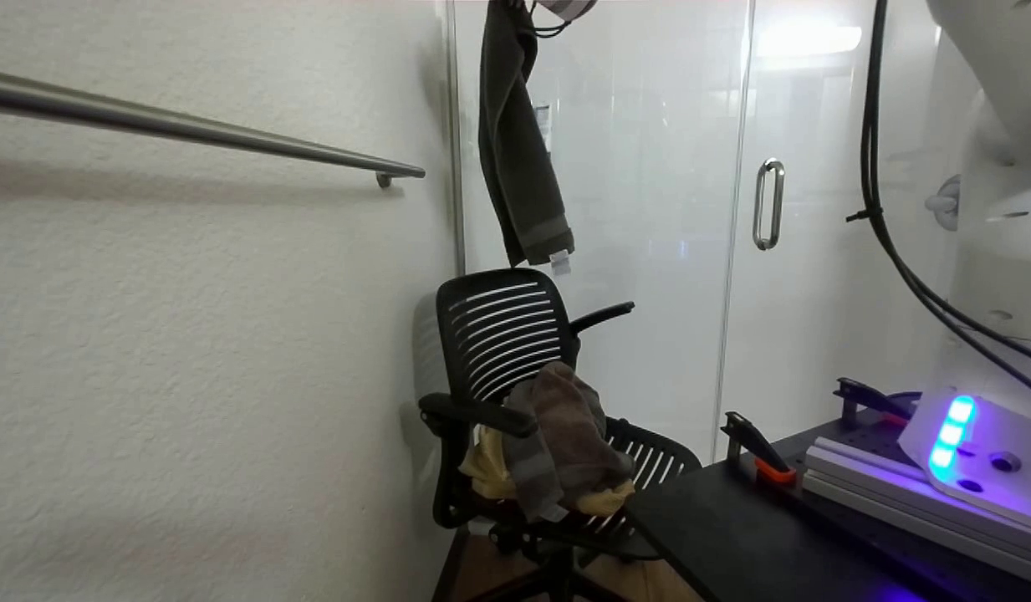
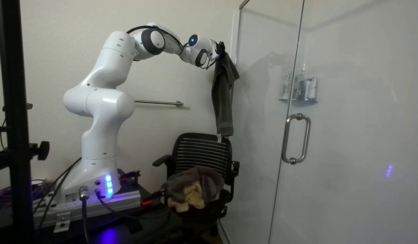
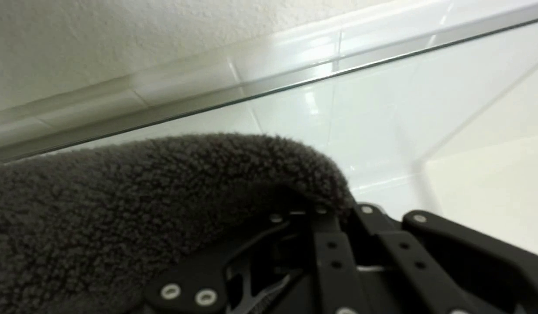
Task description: Put the first towel on top of the backrest of the chair
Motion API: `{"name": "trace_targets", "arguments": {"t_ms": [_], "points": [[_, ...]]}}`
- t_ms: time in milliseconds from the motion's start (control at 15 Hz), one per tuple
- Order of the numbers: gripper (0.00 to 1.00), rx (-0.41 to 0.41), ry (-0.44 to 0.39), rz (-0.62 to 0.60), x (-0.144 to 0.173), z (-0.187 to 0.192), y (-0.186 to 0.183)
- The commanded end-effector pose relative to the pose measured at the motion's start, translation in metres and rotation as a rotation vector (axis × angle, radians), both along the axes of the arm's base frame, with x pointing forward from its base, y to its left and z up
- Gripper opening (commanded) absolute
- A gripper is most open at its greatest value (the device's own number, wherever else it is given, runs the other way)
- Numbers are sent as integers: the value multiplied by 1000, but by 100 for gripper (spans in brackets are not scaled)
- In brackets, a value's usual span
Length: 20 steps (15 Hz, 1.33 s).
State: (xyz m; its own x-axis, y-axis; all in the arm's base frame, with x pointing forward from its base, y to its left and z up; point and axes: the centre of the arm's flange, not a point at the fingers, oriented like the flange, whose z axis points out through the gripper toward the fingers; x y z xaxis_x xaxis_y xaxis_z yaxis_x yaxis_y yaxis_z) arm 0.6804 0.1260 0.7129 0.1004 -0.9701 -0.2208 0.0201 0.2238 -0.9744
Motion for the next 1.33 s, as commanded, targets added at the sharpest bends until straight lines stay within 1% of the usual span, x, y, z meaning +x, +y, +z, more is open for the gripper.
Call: {"name": "trace_targets", "arguments": {"t_ms": [0,133,400,467,533,867,933,1000,1067,1133,1267], "points": [[1,6,8,-11,29,-2,22],[1,12,25,10,39,-13,22],[1,-23,52,38,48,-23,24],[1,-30,61,44,47,-26,26],[6,-21,59,28,34,-33,29],[6,-21,66,34,37,-34,30],[1,-21,66,34,37,-33,30],[1,-11,35,14,41,-42,32],[1,18,-25,-34,52,-41,32],[1,54,-47,-74,62,-35,30],[1,147,-75,-105,77,-26,23]]}}
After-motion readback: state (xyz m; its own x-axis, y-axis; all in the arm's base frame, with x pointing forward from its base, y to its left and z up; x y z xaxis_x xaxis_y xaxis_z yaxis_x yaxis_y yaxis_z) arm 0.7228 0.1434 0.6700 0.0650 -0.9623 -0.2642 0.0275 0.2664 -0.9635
